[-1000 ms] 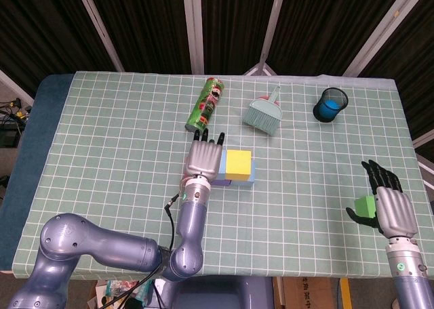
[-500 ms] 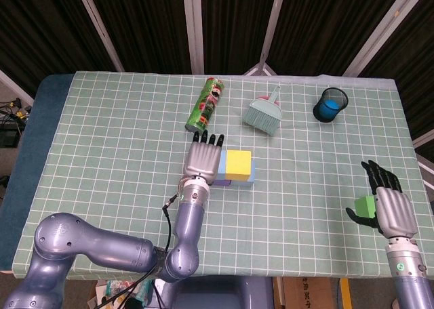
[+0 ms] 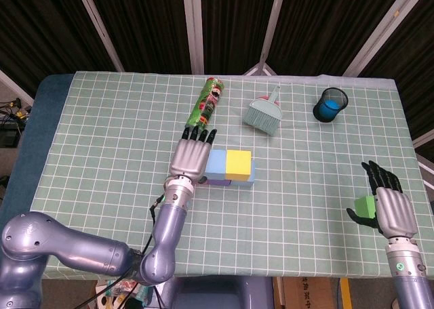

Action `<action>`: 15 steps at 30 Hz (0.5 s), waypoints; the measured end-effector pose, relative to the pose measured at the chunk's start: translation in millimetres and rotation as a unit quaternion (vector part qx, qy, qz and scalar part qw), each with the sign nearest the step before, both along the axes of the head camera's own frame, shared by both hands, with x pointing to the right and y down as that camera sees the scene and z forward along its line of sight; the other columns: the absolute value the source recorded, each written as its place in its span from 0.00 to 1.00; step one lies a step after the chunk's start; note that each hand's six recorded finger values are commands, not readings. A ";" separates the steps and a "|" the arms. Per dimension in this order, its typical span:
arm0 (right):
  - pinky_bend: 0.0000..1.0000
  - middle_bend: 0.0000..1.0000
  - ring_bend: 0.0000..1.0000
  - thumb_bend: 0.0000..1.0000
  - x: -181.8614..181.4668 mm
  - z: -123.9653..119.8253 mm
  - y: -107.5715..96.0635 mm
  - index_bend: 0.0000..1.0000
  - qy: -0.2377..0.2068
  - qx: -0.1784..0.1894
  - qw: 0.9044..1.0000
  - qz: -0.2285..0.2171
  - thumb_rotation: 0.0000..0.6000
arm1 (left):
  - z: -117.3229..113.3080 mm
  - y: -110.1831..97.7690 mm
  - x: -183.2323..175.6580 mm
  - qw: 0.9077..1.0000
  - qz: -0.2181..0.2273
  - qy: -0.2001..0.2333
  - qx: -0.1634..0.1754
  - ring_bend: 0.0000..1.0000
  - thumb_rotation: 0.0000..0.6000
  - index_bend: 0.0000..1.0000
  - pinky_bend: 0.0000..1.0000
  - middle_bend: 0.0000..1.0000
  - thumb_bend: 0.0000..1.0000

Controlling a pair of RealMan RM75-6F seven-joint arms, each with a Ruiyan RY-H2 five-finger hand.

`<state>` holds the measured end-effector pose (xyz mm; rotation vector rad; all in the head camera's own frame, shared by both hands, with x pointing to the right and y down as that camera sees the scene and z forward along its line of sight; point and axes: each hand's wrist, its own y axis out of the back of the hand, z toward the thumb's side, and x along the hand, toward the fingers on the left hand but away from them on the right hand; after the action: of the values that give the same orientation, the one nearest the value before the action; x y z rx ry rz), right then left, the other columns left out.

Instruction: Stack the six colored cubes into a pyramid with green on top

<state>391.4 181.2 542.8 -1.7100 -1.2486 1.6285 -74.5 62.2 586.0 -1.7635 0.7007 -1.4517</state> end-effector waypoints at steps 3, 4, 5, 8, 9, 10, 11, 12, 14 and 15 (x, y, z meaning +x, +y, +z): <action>0.00 0.00 0.00 0.25 1.8 2.9 1.0 0.00 0.006 -0.003 1.000 -0.001 1.00 | -7.5 0.7 -16.5 1.000 0.002 0.015 0.022 0.02 1.00 0.00 0.06 0.09 0.12; 0.00 0.00 0.00 0.25 2.1 3.7 1.3 0.00 0.008 -0.004 1.000 -0.002 1.00 | -9.7 1.4 -22.2 0.999 0.002 0.019 0.028 0.02 1.00 0.00 0.06 0.09 0.12; 0.00 0.00 0.00 0.25 2.6 5.1 1.9 0.00 0.012 -0.006 1.000 -0.003 1.00 | -12.5 2.7 -30.6 0.999 0.002 0.024 0.036 0.02 1.00 0.00 0.06 0.09 0.12; 0.00 0.00 0.00 0.25 3.3 8.1 3.0 0.00 0.021 -0.009 1.000 -0.008 1.00 | -18.9 8.0 -54.2 0.998 -0.001 0.038 0.054 0.02 1.00 0.00 0.06 0.09 0.12; 0.00 0.00 0.00 0.25 3.6 9.2 3.5 0.00 0.024 -0.010 1.000 -0.010 1.00 | -20.6 10.1 -62.1 0.997 -0.002 0.041 0.059 0.02 1.00 0.00 0.06 0.09 0.12; 0.00 0.00 0.00 0.25 3.9 10.3 3.9 0.00 0.028 -0.011 0.999 -0.012 1.00 | -22.0 12.5 -70.3 0.997 -0.004 0.045 0.064 0.02 1.00 0.00 0.06 0.09 0.12; 0.00 0.00 0.00 0.25 4.5 11.8 4.5 0.00 0.033 -0.012 0.999 -0.014 1.00 | -23.7 16.1 -81.7 0.996 -0.007 0.049 0.070 0.02 1.00 0.00 0.06 0.09 0.12; 0.00 0.00 0.00 0.25 4.9 13.0 5.0 0.00 0.037 -0.013 0.999 -0.016 1.00 | -24.8 19.1 -90.6 0.996 -0.010 0.052 0.074 0.02 1.00 0.00 0.06 0.09 0.12; 0.00 0.00 0.00 0.25 6.2 16.2 6.1 0.00 0.047 -0.017 0.999 -0.021 1.00 | -26.4 27.1 -112.4 0.995 -0.016 0.058 0.083 0.02 1.00 0.00 0.05 0.09 0.12; 0.00 0.00 0.00 0.25 7.0 17.8 6.6 0.00 0.051 -0.018 0.998 -0.022 1.00 | -26.7 30.9 -122.3 0.994 -0.020 0.059 0.086 0.02 1.00 0.00 0.05 0.09 0.12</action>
<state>398.4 187.8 560.6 -1.6420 -1.1319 1.6994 -196.8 93.1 559.3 -1.7208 0.8992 -1.2794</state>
